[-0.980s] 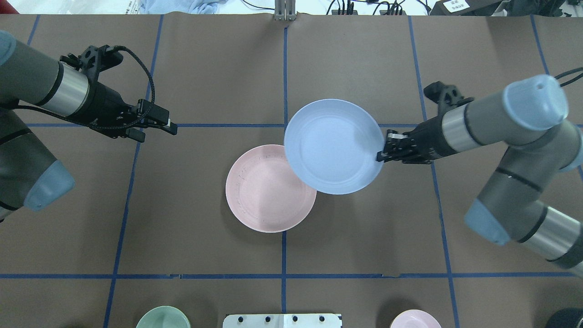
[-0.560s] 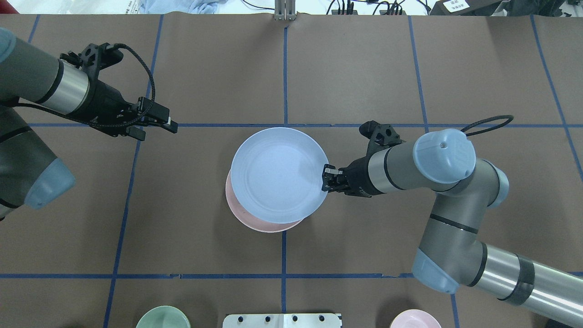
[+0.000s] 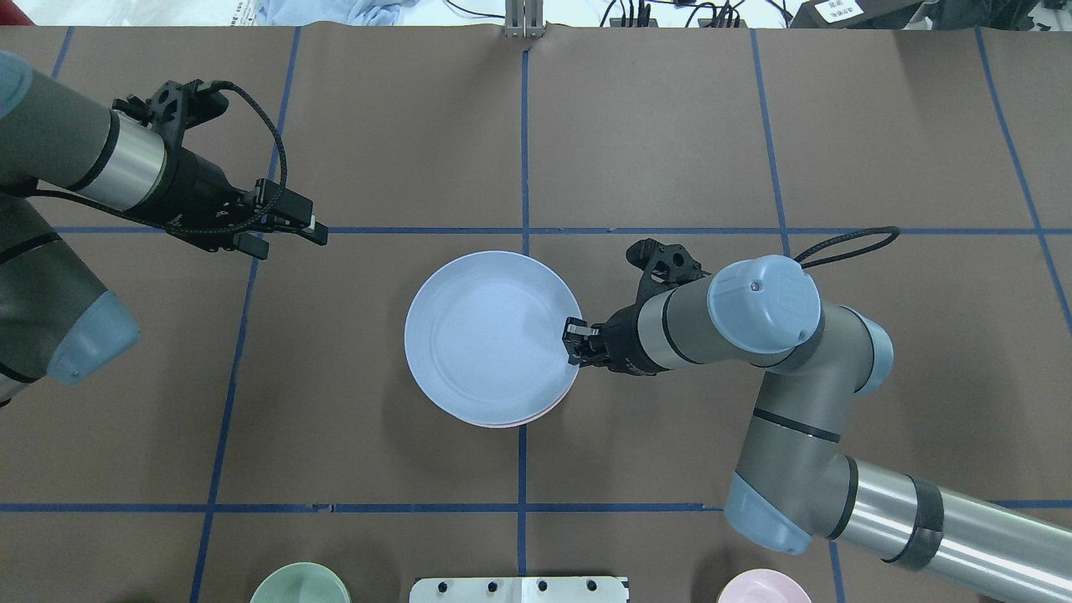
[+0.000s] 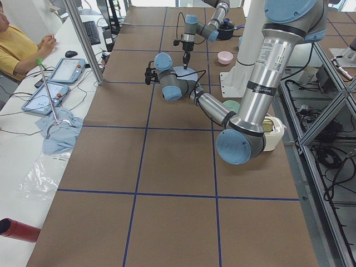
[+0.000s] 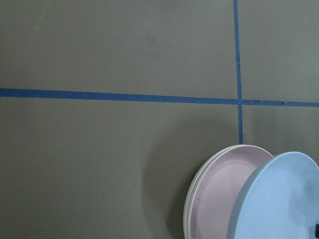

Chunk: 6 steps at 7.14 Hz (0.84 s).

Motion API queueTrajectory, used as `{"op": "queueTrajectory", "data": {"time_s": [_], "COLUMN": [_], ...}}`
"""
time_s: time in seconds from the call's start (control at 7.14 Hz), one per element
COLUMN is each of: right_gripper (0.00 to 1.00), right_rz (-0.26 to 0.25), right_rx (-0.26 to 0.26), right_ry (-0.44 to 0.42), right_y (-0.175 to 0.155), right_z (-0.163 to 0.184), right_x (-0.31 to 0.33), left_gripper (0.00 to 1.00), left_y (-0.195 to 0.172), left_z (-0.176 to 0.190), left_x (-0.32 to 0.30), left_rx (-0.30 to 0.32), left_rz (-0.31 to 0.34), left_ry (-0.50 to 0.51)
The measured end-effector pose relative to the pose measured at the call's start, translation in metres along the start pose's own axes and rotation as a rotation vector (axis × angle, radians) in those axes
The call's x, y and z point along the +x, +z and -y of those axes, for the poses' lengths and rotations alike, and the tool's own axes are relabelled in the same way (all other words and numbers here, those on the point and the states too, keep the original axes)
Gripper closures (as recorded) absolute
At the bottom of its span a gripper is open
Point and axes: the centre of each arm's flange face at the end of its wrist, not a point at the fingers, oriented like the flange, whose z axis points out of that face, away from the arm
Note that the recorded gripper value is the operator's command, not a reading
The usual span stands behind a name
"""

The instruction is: Stack three plates with pink and blue

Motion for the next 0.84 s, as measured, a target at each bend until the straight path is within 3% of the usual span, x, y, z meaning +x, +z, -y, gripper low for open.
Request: {"op": "queueTrajectory", "data": {"time_s": [0.28, 0.42, 0.56, 0.84], "right_gripper": [0.00, 0.00, 0.00, 0.00], "right_rz": [-0.020, -0.036, -0.070, -0.171], "right_rx": [0.037, 0.054, 0.054, 0.039], "right_ry": [-0.003, 0.013, 0.021, -0.088], "right_y": [0.006, -0.006, -0.034, -0.107], "right_z": [0.003, 0.023, 0.060, 0.134], "right_x": [0.011, 0.030, 0.069, 0.186], "left_gripper": [0.00, 0.00, 0.00, 0.00], "left_y": [0.000, 0.000, -0.001, -0.021], "left_z": [0.000, 0.000, -0.001, -0.004], "left_x": [-0.001, -0.004, -0.014, -0.077], "left_rx": [0.002, 0.003, 0.005, 0.026], "left_rz": [0.002, 0.005, 0.014, 0.081], "left_ry": [-0.002, -0.003, 0.013, 0.111]}}
